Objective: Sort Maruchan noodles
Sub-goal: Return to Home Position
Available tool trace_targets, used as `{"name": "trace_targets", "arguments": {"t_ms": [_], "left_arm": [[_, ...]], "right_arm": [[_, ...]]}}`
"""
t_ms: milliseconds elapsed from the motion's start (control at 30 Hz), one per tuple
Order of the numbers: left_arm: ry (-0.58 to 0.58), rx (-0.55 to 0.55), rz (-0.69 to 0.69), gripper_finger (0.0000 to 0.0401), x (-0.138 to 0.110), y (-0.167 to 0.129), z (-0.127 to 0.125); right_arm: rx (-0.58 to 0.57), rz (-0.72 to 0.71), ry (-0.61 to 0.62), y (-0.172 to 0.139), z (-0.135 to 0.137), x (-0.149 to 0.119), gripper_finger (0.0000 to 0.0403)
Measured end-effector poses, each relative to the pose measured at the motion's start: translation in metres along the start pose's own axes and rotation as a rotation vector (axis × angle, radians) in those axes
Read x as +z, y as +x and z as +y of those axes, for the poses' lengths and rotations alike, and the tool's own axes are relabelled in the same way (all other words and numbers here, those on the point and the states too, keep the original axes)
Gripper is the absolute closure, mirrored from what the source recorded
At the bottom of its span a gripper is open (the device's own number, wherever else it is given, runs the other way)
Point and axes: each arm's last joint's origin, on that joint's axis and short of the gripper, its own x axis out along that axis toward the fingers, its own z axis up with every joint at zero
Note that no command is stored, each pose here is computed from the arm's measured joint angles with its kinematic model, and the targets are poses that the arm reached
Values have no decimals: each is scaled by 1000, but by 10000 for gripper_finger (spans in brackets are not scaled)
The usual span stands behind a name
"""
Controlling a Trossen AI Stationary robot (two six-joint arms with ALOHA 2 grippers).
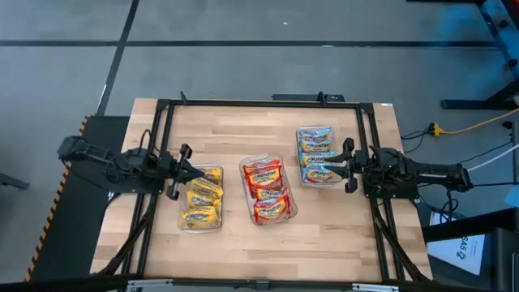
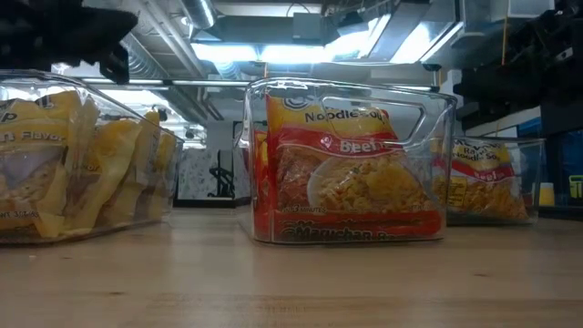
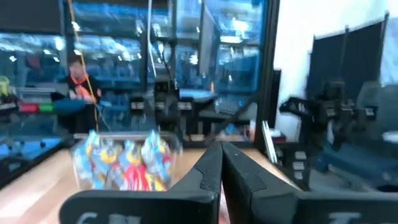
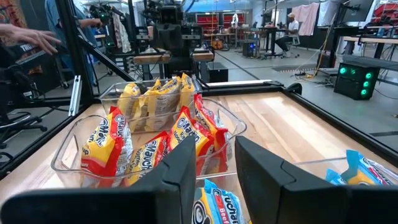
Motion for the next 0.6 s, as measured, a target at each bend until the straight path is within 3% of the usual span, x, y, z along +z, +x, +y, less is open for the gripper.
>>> {"name": "trace_targets", "arguments": {"t_ms": [400, 600], "left_arm": [[-64, 27, 207, 399, -19, -19, 13], [-76, 54, 208, 399, -20, -19, 13]], "right_arm": [[0, 1, 0, 0, 0, 0, 292], [0, 1, 0, 0, 0, 0, 292]]}}
